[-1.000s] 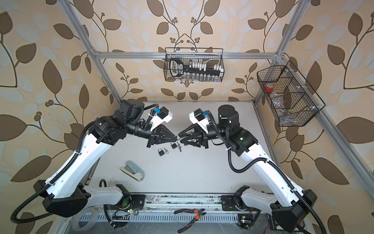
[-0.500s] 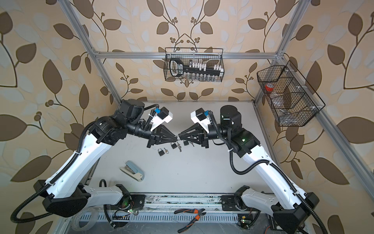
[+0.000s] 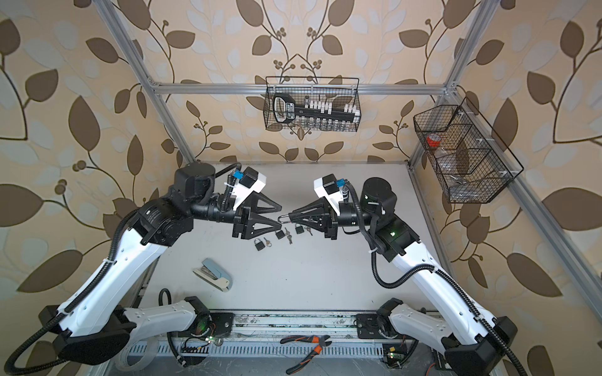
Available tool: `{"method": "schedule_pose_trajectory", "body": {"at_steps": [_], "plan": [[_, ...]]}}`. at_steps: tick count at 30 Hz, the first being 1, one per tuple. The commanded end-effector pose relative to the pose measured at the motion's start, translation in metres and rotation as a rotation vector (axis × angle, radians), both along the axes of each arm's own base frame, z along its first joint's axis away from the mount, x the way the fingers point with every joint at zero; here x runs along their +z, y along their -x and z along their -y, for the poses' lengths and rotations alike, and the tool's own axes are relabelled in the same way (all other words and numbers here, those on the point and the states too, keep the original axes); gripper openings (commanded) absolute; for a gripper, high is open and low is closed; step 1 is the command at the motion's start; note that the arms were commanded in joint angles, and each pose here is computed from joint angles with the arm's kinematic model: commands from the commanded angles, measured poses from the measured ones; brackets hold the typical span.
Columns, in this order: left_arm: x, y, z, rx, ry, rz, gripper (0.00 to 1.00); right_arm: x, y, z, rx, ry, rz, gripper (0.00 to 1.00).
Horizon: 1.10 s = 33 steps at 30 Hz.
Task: Lock with the key
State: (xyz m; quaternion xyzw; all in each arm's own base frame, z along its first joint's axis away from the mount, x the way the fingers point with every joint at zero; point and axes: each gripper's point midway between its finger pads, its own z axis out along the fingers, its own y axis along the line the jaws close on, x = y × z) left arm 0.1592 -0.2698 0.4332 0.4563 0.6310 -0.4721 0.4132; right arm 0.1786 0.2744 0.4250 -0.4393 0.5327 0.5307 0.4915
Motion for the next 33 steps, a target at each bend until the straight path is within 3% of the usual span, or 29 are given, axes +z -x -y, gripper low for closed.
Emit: {"method": "schedule_pose_trajectory", "body": {"at_steps": [1, 5, 13, 17, 24, 33], "plan": [[0.046, -0.009, -0.013, 0.136, 0.189, 0.101, 0.59, 0.048, 0.003, 0.012, -0.05, -0.201, 0.039, 0.0], [0.05, -0.011, -0.013, 0.142, 0.238, 0.051, 0.62, 0.053, -0.001, 0.012, -0.061, -0.238, 0.016, 0.0], [0.049, -0.004, 0.001, -0.01, 0.239, -0.004, 0.58, 0.051, 0.0, 0.009, -0.023, -0.243, 0.013, 0.0], [0.046, -0.006, 0.003, -0.01, 0.228, -0.007, 0.51, 0.046, -0.001, 0.005, -0.004, -0.224, -0.001, 0.0], [0.049, -0.005, 0.002, -0.011, 0.24, 0.008, 0.47, 0.038, -0.006, 0.003, -0.03, -0.192, -0.013, 0.0], [0.046, -0.006, 0.0, 0.008, 0.232, 0.011, 0.32, 0.037, -0.005, 0.001, -0.023, -0.188, -0.017, 0.0]]}}
